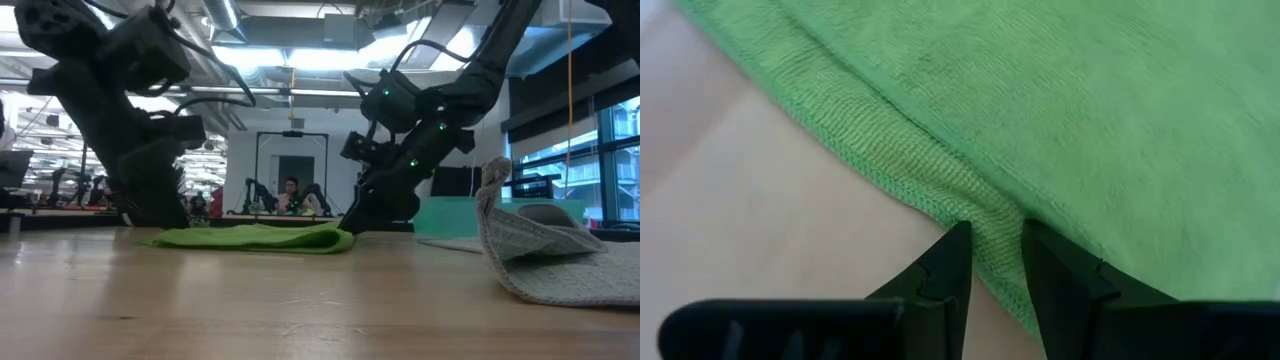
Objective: Roll microfiber towels into tight, uniform cylinder then place into a basket
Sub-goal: Roll the green microfiber cloth
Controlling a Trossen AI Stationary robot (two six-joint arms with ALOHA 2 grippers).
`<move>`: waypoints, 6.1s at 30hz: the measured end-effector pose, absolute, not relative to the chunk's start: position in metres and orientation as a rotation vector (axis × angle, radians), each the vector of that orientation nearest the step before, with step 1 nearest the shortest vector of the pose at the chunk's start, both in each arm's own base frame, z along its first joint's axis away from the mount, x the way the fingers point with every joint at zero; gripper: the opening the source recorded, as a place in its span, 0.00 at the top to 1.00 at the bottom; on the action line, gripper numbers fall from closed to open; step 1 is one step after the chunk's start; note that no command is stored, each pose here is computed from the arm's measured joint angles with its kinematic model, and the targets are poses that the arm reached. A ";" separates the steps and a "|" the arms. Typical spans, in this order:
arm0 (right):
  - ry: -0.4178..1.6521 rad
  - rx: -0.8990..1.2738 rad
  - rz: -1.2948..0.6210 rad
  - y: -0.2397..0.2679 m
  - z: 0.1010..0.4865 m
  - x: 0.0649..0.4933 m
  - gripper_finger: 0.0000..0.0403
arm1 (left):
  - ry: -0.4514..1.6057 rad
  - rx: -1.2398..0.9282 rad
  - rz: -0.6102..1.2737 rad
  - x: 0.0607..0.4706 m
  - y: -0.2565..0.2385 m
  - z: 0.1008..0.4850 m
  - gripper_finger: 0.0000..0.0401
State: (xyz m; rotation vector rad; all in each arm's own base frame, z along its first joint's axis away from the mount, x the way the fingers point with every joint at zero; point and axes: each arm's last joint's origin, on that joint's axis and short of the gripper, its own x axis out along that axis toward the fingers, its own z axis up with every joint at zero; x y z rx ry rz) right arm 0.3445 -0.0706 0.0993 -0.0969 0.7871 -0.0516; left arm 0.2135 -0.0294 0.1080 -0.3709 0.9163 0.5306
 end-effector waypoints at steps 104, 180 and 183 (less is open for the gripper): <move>0.639 -0.320 -0.032 -0.015 0.151 0.386 1.00 | 0.716 -0.235 0.364 0.202 -0.052 0.151 0.78; 0.921 0.052 -0.341 -0.085 0.116 0.368 0.57 | 0.713 -0.252 0.415 0.205 -0.041 0.151 0.78; 0.923 0.072 -0.277 -0.076 0.115 0.369 0.57 | 0.713 -0.252 0.415 0.205 -0.041 0.151 0.78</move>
